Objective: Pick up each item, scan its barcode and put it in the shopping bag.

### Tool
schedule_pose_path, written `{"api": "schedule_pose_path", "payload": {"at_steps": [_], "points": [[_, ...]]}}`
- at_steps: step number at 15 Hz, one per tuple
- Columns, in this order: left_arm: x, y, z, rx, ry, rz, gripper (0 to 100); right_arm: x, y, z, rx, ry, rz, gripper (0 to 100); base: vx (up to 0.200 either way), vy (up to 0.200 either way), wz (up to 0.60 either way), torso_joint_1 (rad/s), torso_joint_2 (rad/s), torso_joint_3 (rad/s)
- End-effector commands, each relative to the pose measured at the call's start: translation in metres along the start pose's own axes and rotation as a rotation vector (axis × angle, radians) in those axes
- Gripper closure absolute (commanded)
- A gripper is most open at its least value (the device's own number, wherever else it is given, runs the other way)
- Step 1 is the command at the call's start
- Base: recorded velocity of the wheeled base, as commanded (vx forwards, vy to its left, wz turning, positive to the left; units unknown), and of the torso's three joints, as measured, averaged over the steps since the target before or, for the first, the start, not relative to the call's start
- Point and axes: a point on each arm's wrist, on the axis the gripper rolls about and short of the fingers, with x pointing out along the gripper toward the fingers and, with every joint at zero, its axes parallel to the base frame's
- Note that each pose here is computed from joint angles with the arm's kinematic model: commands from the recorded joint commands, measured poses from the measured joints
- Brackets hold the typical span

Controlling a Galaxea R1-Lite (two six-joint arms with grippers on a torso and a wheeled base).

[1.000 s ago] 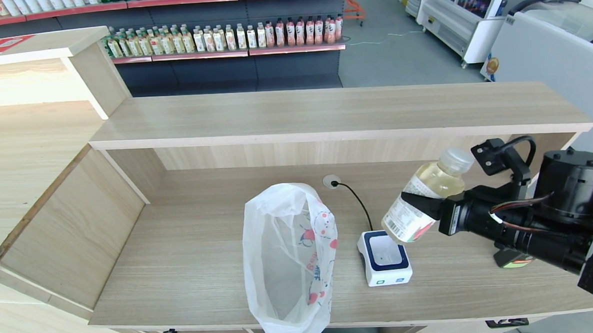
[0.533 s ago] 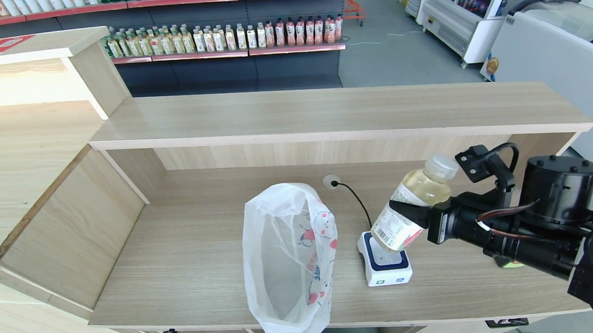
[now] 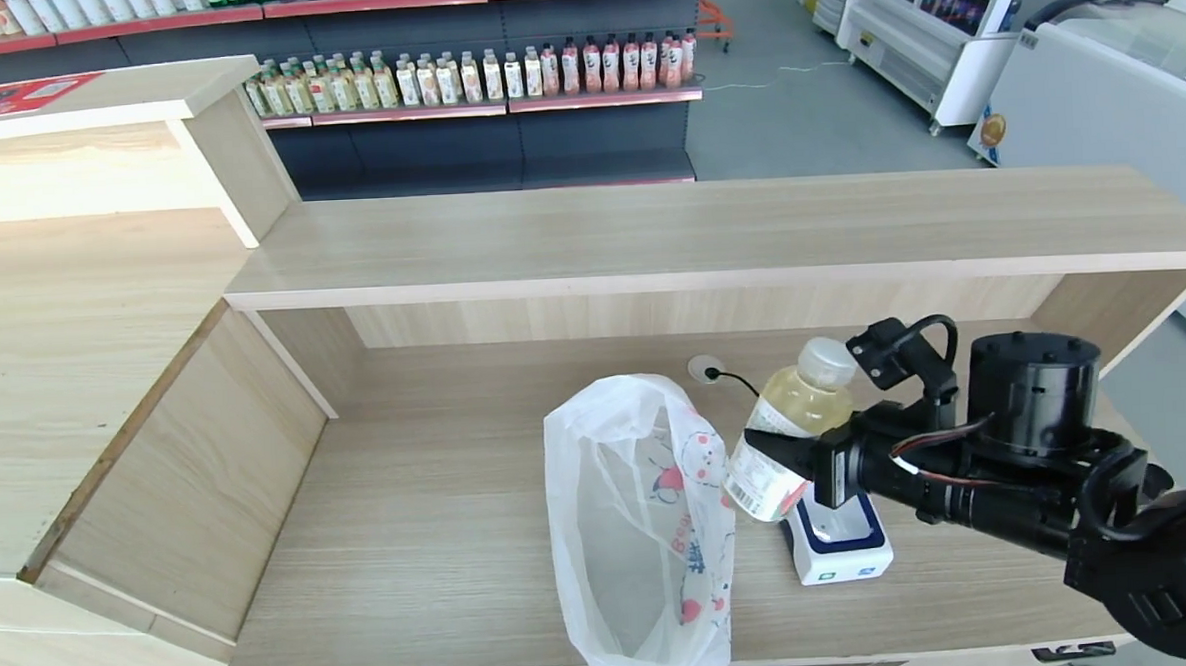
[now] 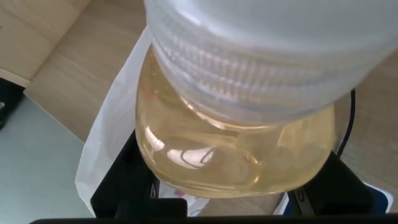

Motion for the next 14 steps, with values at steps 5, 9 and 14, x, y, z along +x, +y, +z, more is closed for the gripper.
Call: {"api": "schedule_pose_path", "payload": {"at_steps": [5,9,14], "points": [[0.000,0.000,0.000,-0.003,0.000,0.000,0,0.065,0.008,-0.045,-0.135,0.001,0.061,100,0.000,0.000,0.00,0.000,0.00,0.000],[0.000,0.000,0.000,-0.003,0.000,0.000,0,0.115,0.009,-0.074,-0.240,-0.038,0.048,100,0.000,0.000,0.00,0.000,0.00,0.000],[0.000,0.000,0.000,-0.001,0.000,0.000,0,0.162,0.000,-0.085,-0.267,-0.098,-0.046,100,0.000,0.000,0.00,0.000,0.00,0.000]]}}
